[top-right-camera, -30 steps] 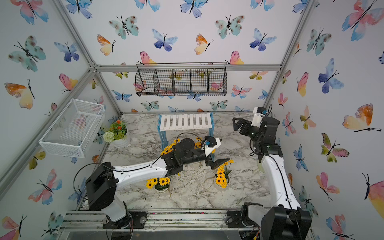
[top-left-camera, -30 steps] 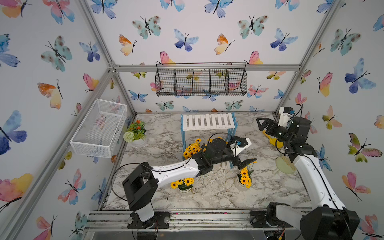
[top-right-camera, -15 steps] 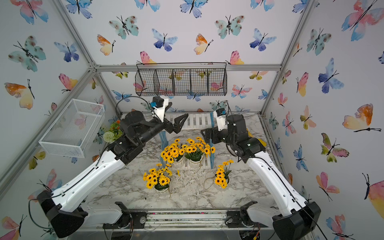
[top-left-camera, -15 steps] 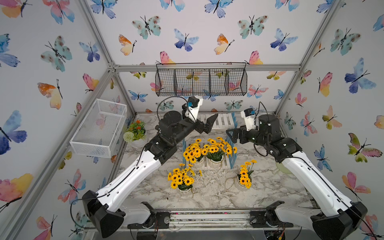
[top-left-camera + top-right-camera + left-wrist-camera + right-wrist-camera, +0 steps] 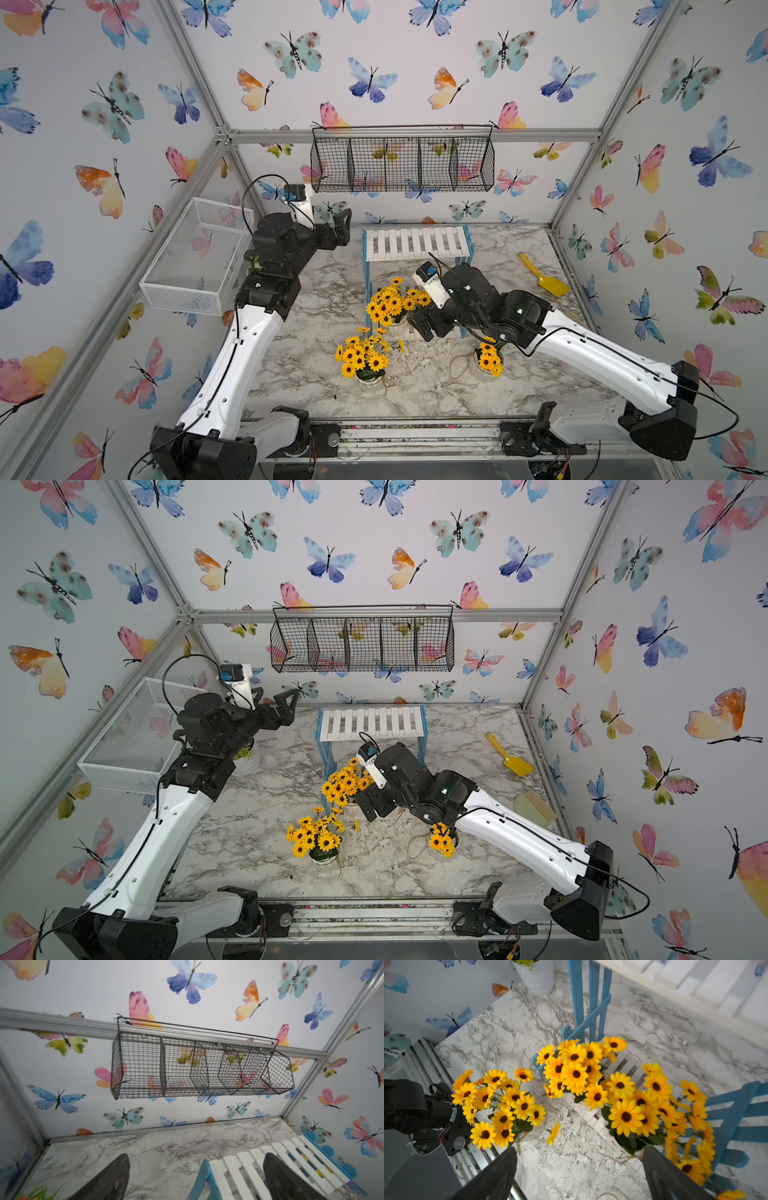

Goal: Take the sunflower pots off the shelves
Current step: Pick up the sunflower pot from the shelf, then place the sunflower pot at the center of the board.

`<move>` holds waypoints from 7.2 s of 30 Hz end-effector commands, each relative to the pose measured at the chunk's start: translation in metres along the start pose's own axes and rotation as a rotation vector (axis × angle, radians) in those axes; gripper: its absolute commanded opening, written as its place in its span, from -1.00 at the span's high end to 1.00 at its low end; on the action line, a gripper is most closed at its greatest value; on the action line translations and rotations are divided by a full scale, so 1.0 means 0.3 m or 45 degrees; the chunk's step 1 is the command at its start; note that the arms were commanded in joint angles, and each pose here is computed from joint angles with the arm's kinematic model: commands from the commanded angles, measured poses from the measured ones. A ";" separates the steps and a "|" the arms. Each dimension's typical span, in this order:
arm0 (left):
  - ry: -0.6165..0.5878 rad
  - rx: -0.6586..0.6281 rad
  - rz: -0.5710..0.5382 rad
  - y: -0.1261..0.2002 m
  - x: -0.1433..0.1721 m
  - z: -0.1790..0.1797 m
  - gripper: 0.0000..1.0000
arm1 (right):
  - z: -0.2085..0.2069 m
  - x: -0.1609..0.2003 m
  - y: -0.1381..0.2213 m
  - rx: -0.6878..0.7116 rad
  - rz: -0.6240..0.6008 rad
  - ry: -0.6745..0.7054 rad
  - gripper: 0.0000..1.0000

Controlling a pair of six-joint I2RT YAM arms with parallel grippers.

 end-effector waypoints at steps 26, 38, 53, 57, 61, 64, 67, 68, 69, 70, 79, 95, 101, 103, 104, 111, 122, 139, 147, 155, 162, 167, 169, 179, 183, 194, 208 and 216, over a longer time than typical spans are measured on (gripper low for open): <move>0.135 -0.063 0.063 -0.016 0.074 0.163 -0.99 | -0.046 0.220 -0.195 -0.088 0.302 -0.054 -0.45; 0.140 -0.063 0.061 -0.020 0.086 0.180 -0.99 | -0.065 0.216 -0.276 -0.104 0.341 -0.013 -0.32; 0.153 -0.051 0.070 -0.028 0.089 0.187 -0.99 | -0.109 0.242 -0.353 -0.060 0.389 -0.006 -0.21; 0.158 -0.051 0.073 -0.030 0.092 0.189 -0.99 | -0.110 0.248 -0.371 -0.058 0.400 -0.002 -0.18; 0.161 -0.047 0.077 -0.032 0.095 0.190 -0.99 | -0.123 0.258 -0.387 -0.025 0.423 0.007 -0.16; 0.162 -0.045 0.077 -0.032 0.097 0.190 -0.99 | -0.128 0.263 -0.398 -0.011 0.437 0.014 -0.14; 0.165 -0.047 0.076 -0.033 0.097 0.192 -0.99 | -0.131 0.269 -0.410 -0.006 0.446 0.017 -0.11; 0.165 -0.047 0.076 -0.033 0.098 0.194 -0.99 | -0.131 0.270 -0.414 -0.005 0.448 0.021 -0.09; 0.165 -0.048 0.076 -0.033 0.098 0.194 -0.99 | -0.132 0.273 -0.419 -0.005 0.455 0.022 -0.08; 0.165 -0.048 0.077 -0.034 0.099 0.194 -0.99 | -0.132 0.275 -0.423 -0.003 0.461 0.021 -0.06; 0.169 -0.048 0.079 -0.033 0.101 0.196 -0.99 | -0.133 0.295 -0.447 0.001 0.495 0.024 0.12; 0.179 -0.051 0.078 -0.034 0.103 0.201 -0.99 | -0.147 0.276 -0.424 0.030 0.469 0.055 0.67; 0.178 -0.048 0.077 -0.033 0.103 0.200 -0.99 | -0.153 0.244 -0.396 0.045 0.431 0.058 0.86; 0.177 -0.048 0.074 -0.032 0.100 0.200 -0.99 | -0.154 0.233 -0.386 0.048 0.417 0.060 0.90; 0.178 -0.049 0.075 -0.033 0.102 0.202 -0.99 | -0.156 0.228 -0.381 0.050 0.412 0.058 0.91; 0.178 -0.052 0.071 -0.033 0.100 0.204 -0.99 | -0.136 0.184 -0.343 0.052 0.380 0.092 0.92; 0.181 -0.050 0.067 -0.031 0.098 0.204 -0.99 | -0.088 0.157 -0.291 0.078 0.376 0.132 0.92; 0.193 -0.044 0.071 -0.033 0.105 0.208 -0.99 | 0.035 0.242 -0.207 0.028 0.407 0.062 0.92; 0.197 -0.035 0.069 -0.033 0.104 0.204 -0.99 | 0.077 0.293 -0.200 0.014 0.439 0.045 0.92; 0.197 -0.033 0.068 -0.032 0.104 0.204 -0.99 | 0.120 0.332 -0.231 -0.016 0.463 0.029 0.92; 0.198 -0.030 0.072 -0.033 0.107 0.204 -0.99 | 0.123 0.394 -0.254 0.000 0.514 0.010 0.92; 0.199 -0.032 0.076 -0.035 0.110 0.206 -0.99 | 0.112 0.426 -0.259 0.042 0.559 -0.011 0.92; 0.198 -0.029 0.073 -0.035 0.108 0.205 -0.99 | 0.107 0.441 -0.261 0.059 0.583 -0.016 0.92; 0.199 -0.028 0.073 -0.036 0.109 0.206 -0.99 | 0.095 0.504 -0.261 0.102 0.633 -0.037 0.92; 0.200 -0.026 0.075 -0.036 0.110 0.206 -0.99 | 0.094 0.521 -0.262 0.109 0.638 -0.046 0.92; 0.199 -0.028 0.074 -0.036 0.110 0.206 -0.99 | 0.100 0.525 -0.252 0.093 0.615 -0.074 0.39; 0.192 -0.032 0.070 -0.032 0.106 0.206 -0.99 | 0.101 0.377 -0.157 0.040 0.465 -0.109 0.00; 0.187 -0.035 0.062 -0.028 0.096 0.203 -0.99 | 0.086 0.251 -0.079 0.031 0.302 -0.103 -0.16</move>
Point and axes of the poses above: each gripper's point midway between its finger pads, its own y axis back along the fingers, its own z axis along the line the jaws close on, x = y × z, the point moved 3 cm from there along y, back along the fingers, and after that the axes turned 13 degrees about y, right-handed, at the moved point
